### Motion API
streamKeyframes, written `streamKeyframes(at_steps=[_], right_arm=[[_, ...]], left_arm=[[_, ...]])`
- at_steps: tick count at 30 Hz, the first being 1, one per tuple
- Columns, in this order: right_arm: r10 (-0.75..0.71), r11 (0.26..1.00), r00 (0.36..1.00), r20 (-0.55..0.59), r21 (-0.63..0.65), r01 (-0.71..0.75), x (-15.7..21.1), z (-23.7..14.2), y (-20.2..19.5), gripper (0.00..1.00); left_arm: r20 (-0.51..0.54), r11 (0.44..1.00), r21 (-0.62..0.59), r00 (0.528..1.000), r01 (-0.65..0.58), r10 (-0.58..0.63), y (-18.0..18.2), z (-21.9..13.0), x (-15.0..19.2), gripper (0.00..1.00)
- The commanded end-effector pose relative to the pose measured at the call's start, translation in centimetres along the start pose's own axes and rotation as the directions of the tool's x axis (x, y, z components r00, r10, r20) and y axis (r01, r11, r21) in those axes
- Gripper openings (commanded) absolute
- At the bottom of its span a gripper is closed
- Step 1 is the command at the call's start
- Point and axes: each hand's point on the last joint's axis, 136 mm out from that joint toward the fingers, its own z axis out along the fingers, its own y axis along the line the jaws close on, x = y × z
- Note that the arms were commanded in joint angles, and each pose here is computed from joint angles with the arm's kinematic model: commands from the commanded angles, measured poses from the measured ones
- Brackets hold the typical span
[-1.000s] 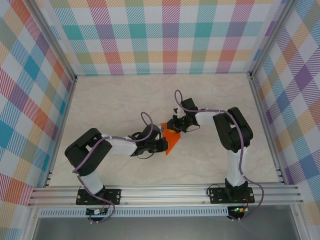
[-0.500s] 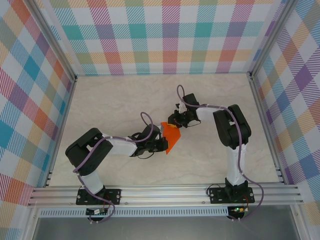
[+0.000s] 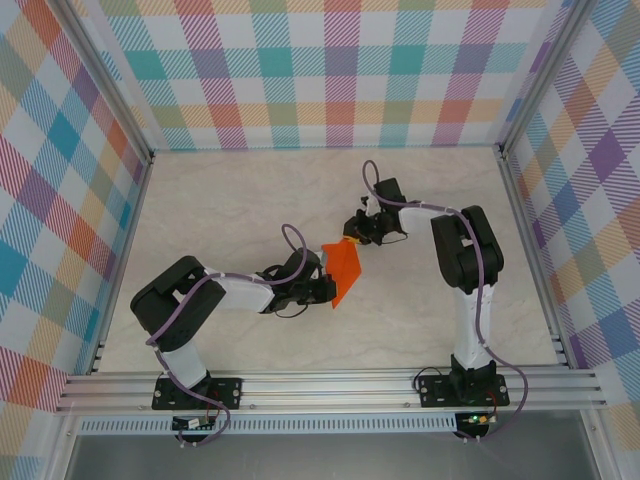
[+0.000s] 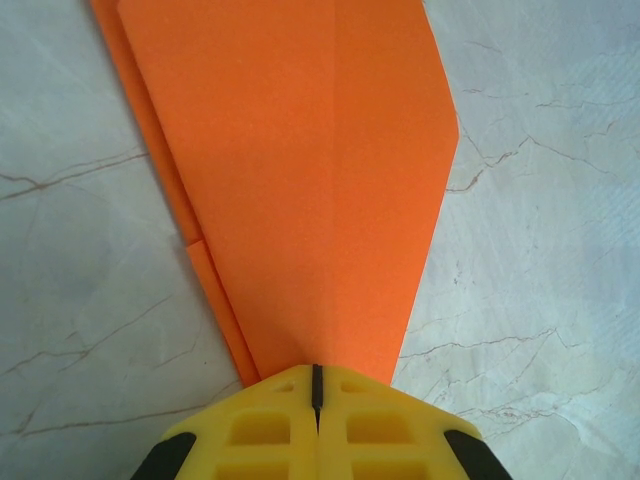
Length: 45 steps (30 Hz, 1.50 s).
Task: Fold a paper plane with a square sheet of paper (pick it up from the middle)
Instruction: Fourth fold the wing at the center of the table.
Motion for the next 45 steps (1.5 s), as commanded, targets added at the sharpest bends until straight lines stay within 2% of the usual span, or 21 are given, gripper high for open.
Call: streamKeyframes(at_steps=[1,5,11,19,23,29,32,37,41,45], right_arm=[[-0.063,0.998,0.996,0.065,0.012,0.062,-1.4,-2.9,1.5,0.17],[-0.078,0.996,0.995,0.065,-0.029,0.08,0.2,-4.9,3.1,0.18],[-0.059,0.99,0.998,0.024,-0.128,0.061,4.8,-6.3,4.4,0.18],[-0.043,0.996,0.992,-0.12,-0.085,0.033,12.6,-3.1,4.7,0.1],[-0.05,0.998,0.986,-0.161,-0.036,0.045,14.6,-1.2,4.3,0.1],[-0.004,1.0,0.983,-0.185,0.016,0.007,14.8,1.0,2.1,0.1],[0.0,0.993,0.987,-0.163,0.114,0.019,14.2,1.3,0.4,0.1],[-0.037,0.983,0.994,-0.1,0.174,0.054,12.2,0.4,0.6,0.12],[-0.043,0.984,0.996,-0.076,0.171,0.056,10.5,0.2,0.8,0.13],[-0.009,0.981,0.999,-0.044,0.192,0.017,8.5,0.0,-0.8,0.13]], left_arm=[[-0.294,0.944,-0.328,0.952,-0.021,-0.081,9.7,-1.6,9.4,0.0],[-0.326,0.95,-0.307,0.944,-0.053,-0.053,9.3,-2.5,9.8,0.0],[-0.373,0.962,-0.258,0.928,-0.094,-0.009,8.5,-4.0,10.5,0.0],[-0.381,0.969,-0.222,0.924,-0.111,0.019,7.8,-4.4,10.5,0.0],[-0.375,0.969,-0.218,0.927,-0.112,0.022,7.6,-4.4,10.3,0.0],[-0.373,0.966,-0.23,0.927,-0.117,0.023,7.9,-4.3,10.2,0.0],[-0.375,0.964,-0.241,0.927,-0.111,0.013,8.3,-4.2,10.5,0.0],[-0.382,0.964,-0.241,0.924,-0.11,0.01,8.6,-4.2,10.9,0.0],[-0.389,0.962,-0.246,0.921,-0.116,0.011,8.8,-4.3,11.1,0.0],[-0.385,0.962,-0.249,0.923,-0.116,0.012,8.8,-4.4,11.1,0.0]])
